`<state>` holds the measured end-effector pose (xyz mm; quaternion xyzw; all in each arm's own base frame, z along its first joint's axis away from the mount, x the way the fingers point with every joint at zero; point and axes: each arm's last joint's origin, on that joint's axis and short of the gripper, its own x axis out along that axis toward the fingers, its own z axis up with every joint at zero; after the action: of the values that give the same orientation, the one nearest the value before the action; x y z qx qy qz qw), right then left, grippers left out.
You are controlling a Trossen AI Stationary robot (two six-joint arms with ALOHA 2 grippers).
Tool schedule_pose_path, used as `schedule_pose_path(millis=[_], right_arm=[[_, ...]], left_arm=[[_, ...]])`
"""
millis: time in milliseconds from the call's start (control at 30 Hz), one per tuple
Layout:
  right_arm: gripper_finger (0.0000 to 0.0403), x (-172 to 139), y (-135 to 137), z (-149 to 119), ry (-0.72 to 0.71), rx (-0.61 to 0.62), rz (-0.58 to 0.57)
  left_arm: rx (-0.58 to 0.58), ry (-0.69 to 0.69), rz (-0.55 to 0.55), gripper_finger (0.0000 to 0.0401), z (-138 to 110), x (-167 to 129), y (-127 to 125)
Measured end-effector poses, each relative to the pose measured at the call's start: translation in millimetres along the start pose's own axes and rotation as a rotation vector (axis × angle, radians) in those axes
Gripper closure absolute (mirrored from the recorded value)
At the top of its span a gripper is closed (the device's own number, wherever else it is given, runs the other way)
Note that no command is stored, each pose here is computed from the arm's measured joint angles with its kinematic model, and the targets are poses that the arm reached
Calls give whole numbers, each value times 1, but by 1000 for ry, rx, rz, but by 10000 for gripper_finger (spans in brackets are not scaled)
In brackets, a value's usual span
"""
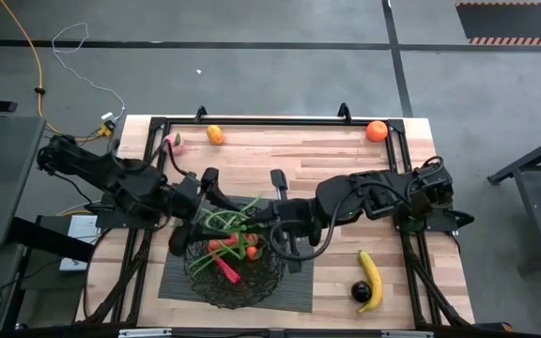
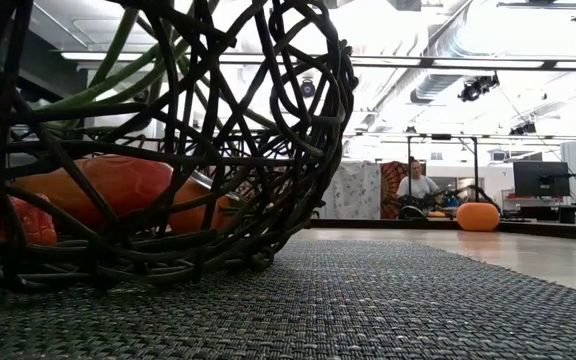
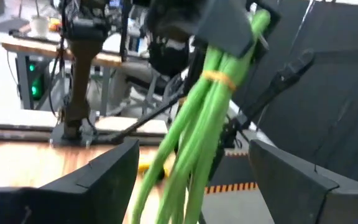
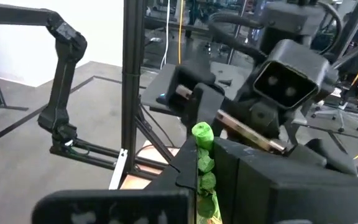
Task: Build produce basket
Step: Put the green string beans into the black wire basket
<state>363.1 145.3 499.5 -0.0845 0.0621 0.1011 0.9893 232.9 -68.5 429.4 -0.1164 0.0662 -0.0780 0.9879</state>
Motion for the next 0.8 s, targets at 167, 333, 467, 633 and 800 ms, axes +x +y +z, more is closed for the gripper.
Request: schedule_pose_path(millis=[167,333,467,633,800], right_arm=[[400,0,-1,0,-2,25,11],[400,0,-2,3,-30,24,6],[400,-1,-3,8,-78,4,-19],[400,-20,-9,25,-178,1,-38],[400,-37,-17,36,-220,-13,-74]], left_arm=[[12,23,11,109,-8,22,2],[6,45,-13,109,-13,32,2],[47,72,-11,109,-19,40,3],[58,72,-11,112,-19,40,3],[79,34,-6,112,-15,41,6]])
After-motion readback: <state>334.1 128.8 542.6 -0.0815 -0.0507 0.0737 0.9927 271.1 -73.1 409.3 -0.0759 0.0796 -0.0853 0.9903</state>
